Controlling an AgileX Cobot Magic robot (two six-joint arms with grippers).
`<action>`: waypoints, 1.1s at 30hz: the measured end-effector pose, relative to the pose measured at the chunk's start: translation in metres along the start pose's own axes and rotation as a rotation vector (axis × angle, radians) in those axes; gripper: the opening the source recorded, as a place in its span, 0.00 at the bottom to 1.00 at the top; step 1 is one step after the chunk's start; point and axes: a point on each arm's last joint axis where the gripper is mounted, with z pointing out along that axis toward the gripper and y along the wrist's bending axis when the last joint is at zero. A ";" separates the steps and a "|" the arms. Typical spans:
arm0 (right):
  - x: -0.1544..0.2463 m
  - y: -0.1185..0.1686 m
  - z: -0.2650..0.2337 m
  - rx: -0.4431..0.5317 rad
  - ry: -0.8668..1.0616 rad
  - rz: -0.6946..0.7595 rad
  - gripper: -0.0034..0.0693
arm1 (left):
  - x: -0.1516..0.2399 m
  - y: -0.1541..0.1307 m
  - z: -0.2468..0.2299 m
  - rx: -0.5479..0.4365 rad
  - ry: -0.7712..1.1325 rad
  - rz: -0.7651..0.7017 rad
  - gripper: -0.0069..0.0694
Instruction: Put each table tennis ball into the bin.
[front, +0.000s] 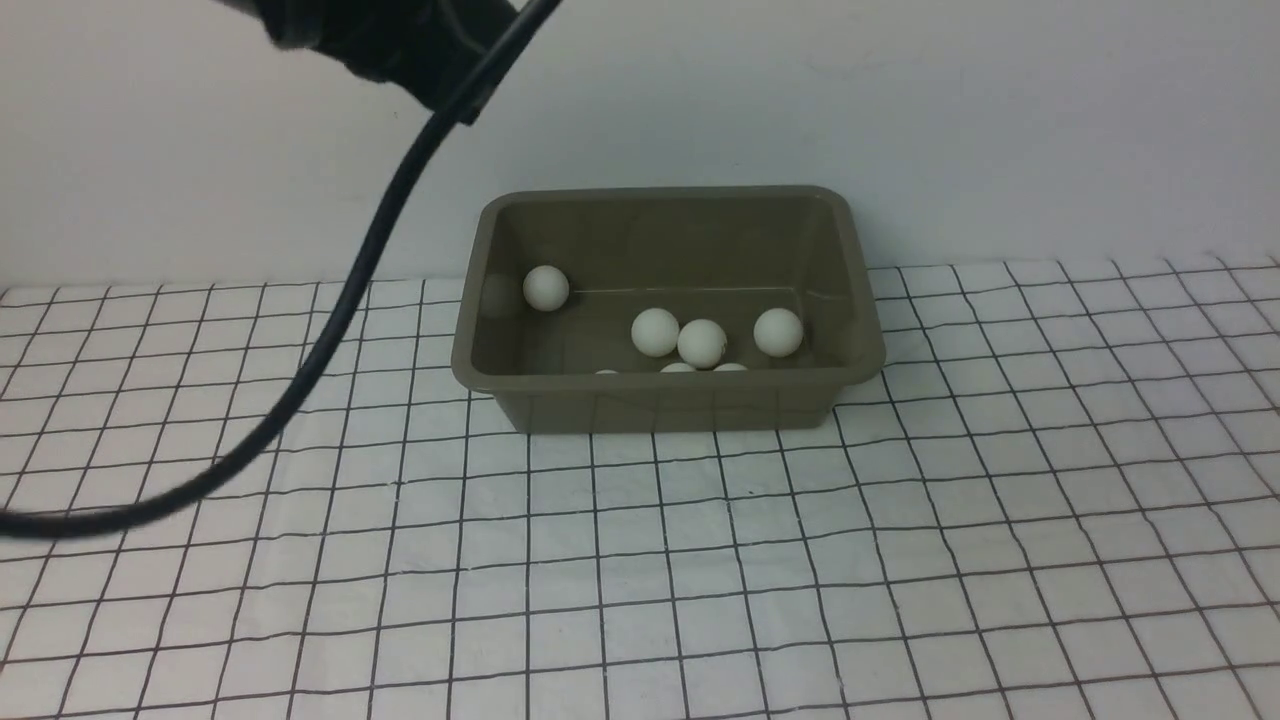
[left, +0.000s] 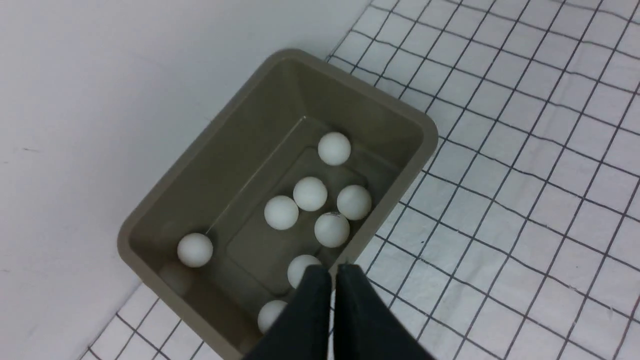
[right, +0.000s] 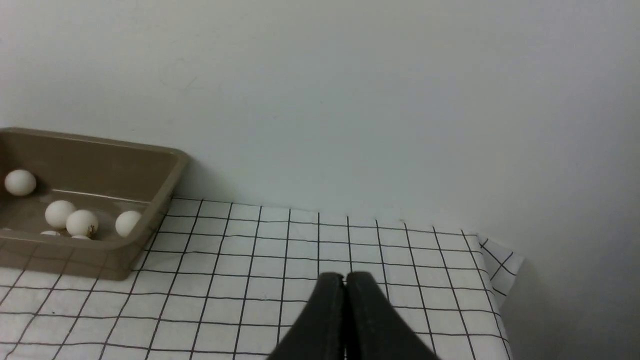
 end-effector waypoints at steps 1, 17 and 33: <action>0.003 -0.002 -0.002 0.004 0.000 0.012 0.02 | 0.006 -0.003 -0.004 -0.013 -0.018 -0.003 0.08; 0.007 -0.006 -0.003 0.048 -0.011 0.016 0.02 | 0.081 -0.045 -0.037 -0.053 -0.178 -0.165 0.08; 0.007 -0.006 -0.003 0.048 -0.011 0.017 0.02 | 0.091 -0.044 -0.022 -0.032 -0.070 -0.113 0.08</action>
